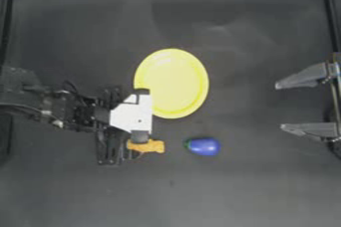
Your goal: Put brown chicken wing on plate
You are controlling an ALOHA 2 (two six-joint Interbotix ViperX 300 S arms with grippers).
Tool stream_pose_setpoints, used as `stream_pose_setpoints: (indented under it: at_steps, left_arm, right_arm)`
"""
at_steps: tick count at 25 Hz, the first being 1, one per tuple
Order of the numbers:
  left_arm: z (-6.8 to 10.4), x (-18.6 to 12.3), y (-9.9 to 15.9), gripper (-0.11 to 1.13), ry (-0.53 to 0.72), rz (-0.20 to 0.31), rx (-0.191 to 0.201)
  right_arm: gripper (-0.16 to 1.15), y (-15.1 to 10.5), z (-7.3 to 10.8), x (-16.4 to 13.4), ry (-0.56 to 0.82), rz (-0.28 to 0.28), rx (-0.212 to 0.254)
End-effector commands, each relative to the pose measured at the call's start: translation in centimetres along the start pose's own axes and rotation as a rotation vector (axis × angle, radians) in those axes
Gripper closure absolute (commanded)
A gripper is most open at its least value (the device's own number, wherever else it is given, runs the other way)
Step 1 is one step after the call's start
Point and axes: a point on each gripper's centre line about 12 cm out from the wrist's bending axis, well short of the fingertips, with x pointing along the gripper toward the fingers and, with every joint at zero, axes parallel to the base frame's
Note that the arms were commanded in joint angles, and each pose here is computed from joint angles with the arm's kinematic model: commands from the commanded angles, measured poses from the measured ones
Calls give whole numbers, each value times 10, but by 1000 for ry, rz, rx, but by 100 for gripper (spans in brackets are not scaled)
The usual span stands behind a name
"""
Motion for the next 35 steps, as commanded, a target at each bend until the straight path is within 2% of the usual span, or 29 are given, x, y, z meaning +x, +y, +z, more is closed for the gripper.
stream_pose_setpoints:
  at_steps: [1, 12, 19, 21, 23, 27, 29, 30, 35]
  left_arm:
    - [10, 4, -4, -1, -14, -10, -6]
    - [-4, 36, -6, -1, 71, -13, -4]
    - [-10, 46, -5, 3, 100, -11, -3]
    - [-10, 47, -5, 9, 101, -10, -4]
    - [-11, 48, -3, 22, 103, -8, -5]
    - [-9, 45, -3, 71, 95, -8, -7]
    - [-6, 40, -3, 90, 80, -9, -7]
    - [-4, 37, -5, 94, 69, -10, -1]
    - [12, 12, -3, 91, -21, -6, 4]
  right_arm:
    - [-1, 0, 4, 1, -11, -1, 5]
    - [-1, 0, 4, 1, -14, -1, 6]
    - [-1, 0, 5, 1, -17, -1, 8]
    - [-1, 0, 6, 1, -18, -1, 8]
    - [-1, 0, 5, 1, -17, -1, 8]
    - [-1, 0, 5, 1, -17, -1, 8]
    - [-1, 0, 5, 1, -17, -1, 8]
    - [-1, 0, 5, 1, -17, -1, 8]
    - [-1, 0, 5, 1, -17, -1, 9]
